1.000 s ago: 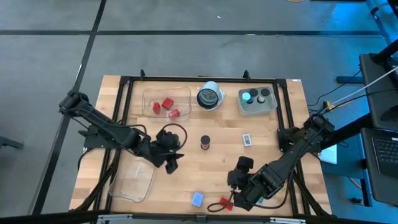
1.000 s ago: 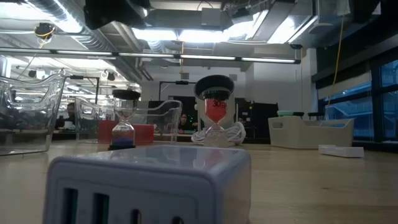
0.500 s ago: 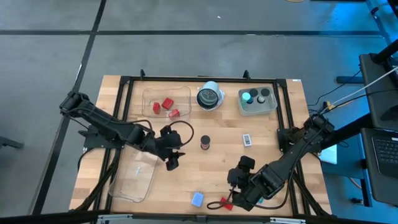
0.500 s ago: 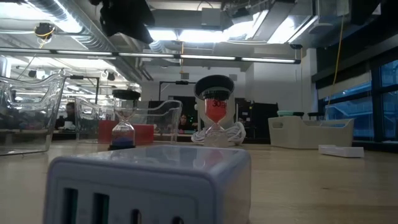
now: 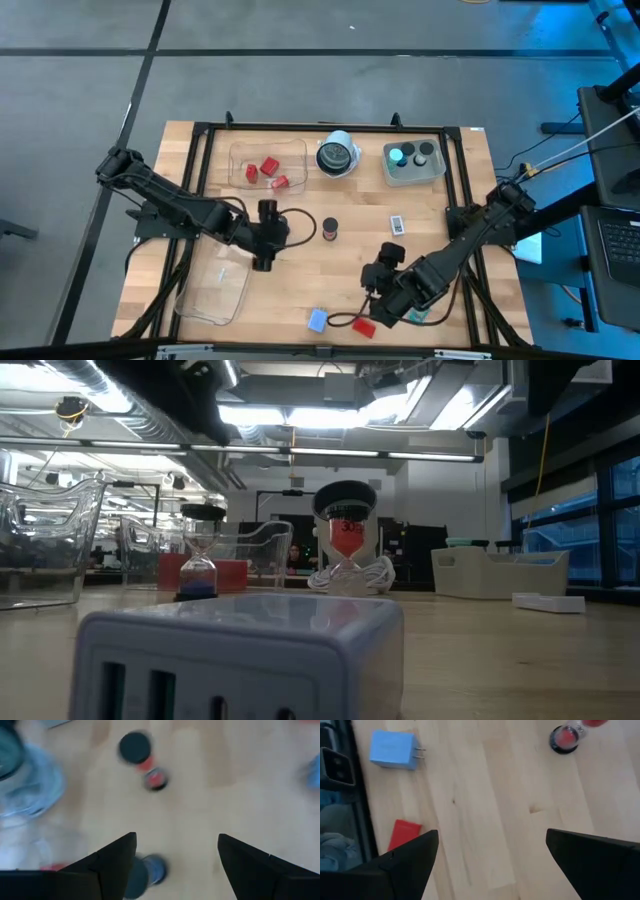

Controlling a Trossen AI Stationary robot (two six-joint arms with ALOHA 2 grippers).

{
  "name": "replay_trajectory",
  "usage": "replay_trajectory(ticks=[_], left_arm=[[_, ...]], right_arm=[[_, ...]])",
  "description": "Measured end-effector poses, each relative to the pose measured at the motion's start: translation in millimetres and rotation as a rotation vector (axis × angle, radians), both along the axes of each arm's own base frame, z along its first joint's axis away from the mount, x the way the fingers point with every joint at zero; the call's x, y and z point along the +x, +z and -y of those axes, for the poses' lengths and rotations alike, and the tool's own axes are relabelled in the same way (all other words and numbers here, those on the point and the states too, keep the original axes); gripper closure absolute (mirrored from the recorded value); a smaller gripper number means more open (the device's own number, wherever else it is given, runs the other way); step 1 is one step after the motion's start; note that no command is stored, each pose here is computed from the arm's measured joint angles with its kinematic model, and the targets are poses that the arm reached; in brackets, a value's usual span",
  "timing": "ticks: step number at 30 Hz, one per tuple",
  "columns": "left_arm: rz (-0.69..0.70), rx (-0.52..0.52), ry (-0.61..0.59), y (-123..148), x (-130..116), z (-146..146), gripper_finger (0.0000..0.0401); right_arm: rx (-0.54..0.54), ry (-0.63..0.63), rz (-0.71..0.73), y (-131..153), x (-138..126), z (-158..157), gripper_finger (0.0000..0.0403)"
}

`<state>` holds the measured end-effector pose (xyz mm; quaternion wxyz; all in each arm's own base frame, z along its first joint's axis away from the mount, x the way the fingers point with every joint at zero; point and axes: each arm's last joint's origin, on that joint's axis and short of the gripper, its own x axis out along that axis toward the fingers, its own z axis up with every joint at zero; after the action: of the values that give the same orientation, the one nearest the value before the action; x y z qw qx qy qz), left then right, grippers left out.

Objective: Pick & Place Office items
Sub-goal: Put the dark blue hourglass into the gray bin

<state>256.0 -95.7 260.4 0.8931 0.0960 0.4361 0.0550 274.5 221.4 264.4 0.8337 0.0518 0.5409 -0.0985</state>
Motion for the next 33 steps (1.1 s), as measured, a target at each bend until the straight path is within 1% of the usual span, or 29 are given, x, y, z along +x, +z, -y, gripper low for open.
replay_trajectory(ticks=[2,3,6,9,11,18,26,31,33], left_arm=[[-0.026,0.047,0.03,-1.7,-2.6,-3.7,0.0122],[-0.033,0.05,0.049,-2.2,-3.2,-5.6,0.0122],[-0.048,0.025,0.097,-3.3,-2.8,-11.9,0.0122],[-0.064,-0.03,0.114,-3.9,-0.6,-18.2,0.0122],[-0.077,-0.058,0.117,-7.2,0.2,-22.4,0.0122],[-0.144,-0.046,0.132,-26.0,-3.3,-36.7,0.0122],[-0.16,-0.059,0.155,-35.6,-3.4,-47.1,0.0122],[-0.144,-0.135,0.126,-45.8,-1.2,-52.1,0.0122],[-0.146,-0.139,0.124,-47.5,-1.0,-54.4,0.0122]], right_arm=[[-0.006,-0.009,-0.005,-0.1,2.0,3.5,0.0031],[-0.009,-0.014,-0.009,-0.3,2.7,5.2,0.0031],[-0.02,-0.017,-0.02,-0.5,3.8,8.6,0.0031],[-0.028,-0.008,-0.025,-0.6,4.9,10.6,0.0031],[-0.029,-0.011,-0.025,-0.6,5.6,11.5,0.0031],[-0.013,-0.007,-0.037,-0.8,5.4,11.1,0.0031],[-0.003,-0.005,-0.045,-1.0,5.1,10.8,0.003],[-0.003,-0.005,-0.045,-1.0,5.2,10.8,0.003],[-0.003,-0.005,-0.045,-1.0,5.2,10.8,0.003]])
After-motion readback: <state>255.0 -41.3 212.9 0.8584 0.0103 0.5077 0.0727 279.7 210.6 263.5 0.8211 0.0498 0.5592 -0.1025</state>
